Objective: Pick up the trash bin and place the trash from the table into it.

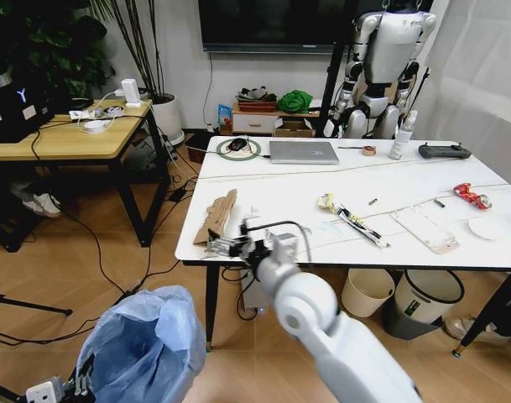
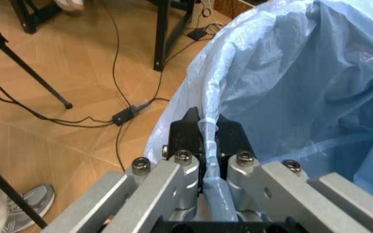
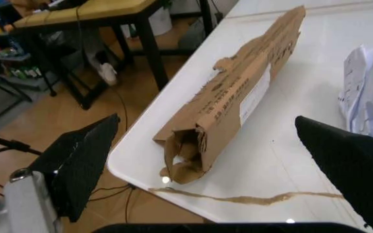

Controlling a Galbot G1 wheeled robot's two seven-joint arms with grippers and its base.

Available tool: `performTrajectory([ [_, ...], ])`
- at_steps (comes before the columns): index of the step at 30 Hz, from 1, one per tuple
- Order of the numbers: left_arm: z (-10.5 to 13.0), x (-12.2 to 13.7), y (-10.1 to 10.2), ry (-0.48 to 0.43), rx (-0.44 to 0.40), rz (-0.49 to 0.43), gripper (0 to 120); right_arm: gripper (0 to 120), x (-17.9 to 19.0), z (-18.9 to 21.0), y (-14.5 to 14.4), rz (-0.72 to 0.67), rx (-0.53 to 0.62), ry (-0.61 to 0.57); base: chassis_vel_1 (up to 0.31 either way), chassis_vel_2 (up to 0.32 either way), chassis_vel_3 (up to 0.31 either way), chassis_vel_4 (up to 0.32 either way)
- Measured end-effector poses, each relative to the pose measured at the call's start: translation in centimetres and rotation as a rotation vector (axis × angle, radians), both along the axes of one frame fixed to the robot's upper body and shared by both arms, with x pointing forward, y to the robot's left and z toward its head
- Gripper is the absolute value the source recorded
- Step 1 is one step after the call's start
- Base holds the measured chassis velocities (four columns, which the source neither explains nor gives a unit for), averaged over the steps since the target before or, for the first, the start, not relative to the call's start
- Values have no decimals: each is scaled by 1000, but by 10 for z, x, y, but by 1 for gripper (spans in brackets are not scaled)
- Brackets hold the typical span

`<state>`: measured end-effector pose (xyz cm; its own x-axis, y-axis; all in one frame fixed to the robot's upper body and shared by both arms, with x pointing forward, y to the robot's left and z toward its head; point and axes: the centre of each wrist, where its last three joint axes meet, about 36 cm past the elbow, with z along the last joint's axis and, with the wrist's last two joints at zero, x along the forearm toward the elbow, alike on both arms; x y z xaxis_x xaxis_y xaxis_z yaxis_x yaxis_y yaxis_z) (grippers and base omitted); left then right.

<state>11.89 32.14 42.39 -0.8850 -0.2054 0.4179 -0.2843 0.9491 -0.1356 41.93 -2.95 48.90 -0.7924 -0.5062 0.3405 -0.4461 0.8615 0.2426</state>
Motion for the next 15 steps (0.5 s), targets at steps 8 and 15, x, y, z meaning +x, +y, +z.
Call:
performTrajectory([
  [8,2,3,-5,-14,0,-8,0,100,24,-2,14,-29,20,32,0,0,0,0],
  [15,1,5,-11,-19,-4,-22,0,84,34,-8,27,-30,44,60,0,0,0,0],
])
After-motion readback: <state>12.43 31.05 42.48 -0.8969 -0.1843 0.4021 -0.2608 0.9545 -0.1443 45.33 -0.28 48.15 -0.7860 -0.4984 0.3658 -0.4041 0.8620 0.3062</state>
